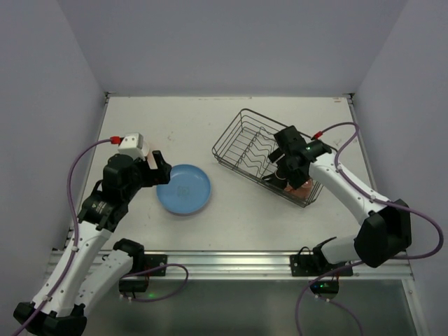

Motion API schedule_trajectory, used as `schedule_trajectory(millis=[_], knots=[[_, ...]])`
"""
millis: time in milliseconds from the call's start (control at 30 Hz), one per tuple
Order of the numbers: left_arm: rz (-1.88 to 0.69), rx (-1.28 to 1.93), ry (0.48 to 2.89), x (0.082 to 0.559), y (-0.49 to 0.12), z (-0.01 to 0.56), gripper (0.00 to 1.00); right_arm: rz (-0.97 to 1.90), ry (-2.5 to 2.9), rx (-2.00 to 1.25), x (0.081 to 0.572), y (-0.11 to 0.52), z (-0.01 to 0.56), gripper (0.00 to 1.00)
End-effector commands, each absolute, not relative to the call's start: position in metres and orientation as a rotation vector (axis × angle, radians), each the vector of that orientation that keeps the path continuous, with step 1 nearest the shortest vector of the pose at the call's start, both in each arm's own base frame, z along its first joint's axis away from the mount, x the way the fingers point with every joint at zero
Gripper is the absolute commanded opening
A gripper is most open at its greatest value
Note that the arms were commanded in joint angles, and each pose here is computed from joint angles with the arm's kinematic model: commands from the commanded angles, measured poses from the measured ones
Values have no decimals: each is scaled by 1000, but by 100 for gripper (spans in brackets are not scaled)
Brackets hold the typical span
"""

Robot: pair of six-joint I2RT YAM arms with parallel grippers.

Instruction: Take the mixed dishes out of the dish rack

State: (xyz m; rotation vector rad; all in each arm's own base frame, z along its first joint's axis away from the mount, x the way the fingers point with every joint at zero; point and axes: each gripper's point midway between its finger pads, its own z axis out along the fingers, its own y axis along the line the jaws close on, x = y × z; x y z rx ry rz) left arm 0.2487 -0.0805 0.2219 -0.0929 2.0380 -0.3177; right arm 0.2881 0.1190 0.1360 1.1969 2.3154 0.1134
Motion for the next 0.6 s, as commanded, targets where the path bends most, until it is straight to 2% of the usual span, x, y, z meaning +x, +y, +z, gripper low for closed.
schedule_trajectory(millis=[0,567], knots=[[-326,-49,2001,251,-84,228,100,116,2206,1278,304,115,155,93],[-309,-72,1998,251,-80,229,100,-12,2211,1316,317,113,129,86]])
